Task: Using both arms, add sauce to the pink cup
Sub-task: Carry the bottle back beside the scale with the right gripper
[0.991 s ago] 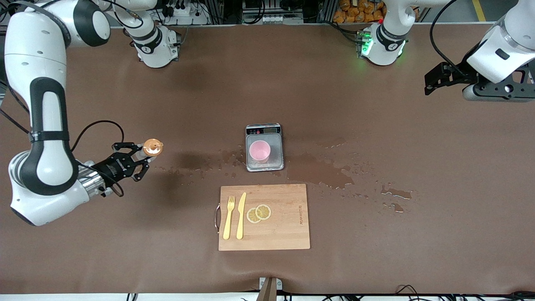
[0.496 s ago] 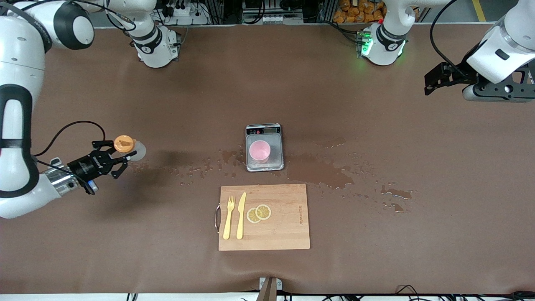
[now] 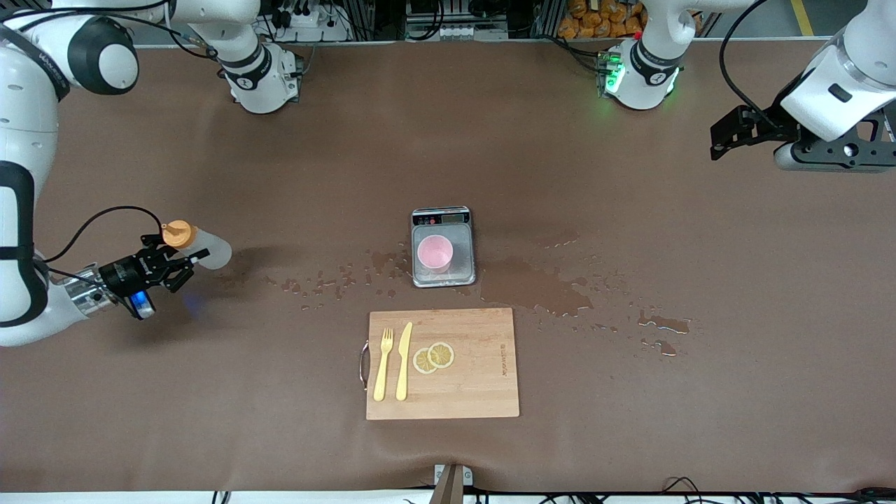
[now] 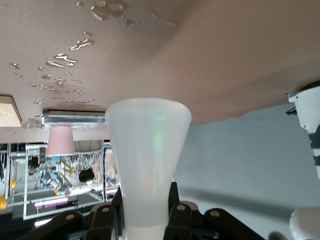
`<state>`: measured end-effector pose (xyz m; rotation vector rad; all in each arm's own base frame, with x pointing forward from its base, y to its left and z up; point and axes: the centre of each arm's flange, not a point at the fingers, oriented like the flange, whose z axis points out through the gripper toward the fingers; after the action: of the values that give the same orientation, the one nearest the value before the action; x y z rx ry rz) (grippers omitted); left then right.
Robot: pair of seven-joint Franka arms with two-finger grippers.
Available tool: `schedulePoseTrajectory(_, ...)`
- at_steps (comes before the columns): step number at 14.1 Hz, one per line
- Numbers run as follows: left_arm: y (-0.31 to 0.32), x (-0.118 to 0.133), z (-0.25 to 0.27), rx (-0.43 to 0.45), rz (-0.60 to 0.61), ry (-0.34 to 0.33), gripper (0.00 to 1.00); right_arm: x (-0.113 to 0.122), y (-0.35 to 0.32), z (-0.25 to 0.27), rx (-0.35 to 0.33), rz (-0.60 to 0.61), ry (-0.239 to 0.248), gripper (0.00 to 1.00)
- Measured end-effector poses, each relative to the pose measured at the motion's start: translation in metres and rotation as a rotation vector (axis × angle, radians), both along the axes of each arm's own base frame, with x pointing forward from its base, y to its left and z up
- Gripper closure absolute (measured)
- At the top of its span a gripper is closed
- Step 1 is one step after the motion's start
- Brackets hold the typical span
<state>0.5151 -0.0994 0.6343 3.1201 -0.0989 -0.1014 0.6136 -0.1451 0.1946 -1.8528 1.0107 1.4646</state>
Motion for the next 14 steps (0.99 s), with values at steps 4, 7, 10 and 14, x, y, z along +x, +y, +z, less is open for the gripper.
schedulePoseTrajectory(4,0.001,0.001,-0.001,0.000,0.002,0.001,0.00,-0.018,-0.026,-0.029,0.049,0.011,-0.044,0.65)
schedulePoseTrajectory(7,0.004,0.002,-0.002,0.000,0.008,0.004,0.00,-0.030,-0.045,-0.042,0.052,0.005,-0.047,0.65)
schedulePoseTrajectory(10,0.006,0.004,-0.003,-0.001,0.009,0.003,0.00,-0.041,-0.055,-0.062,0.062,0.001,-0.031,0.65)
schedulePoseTrajectory(14,0.010,0.005,-0.004,-0.001,0.017,0.002,0.00,-0.051,-0.048,-0.092,0.071,0.002,0.000,0.65)
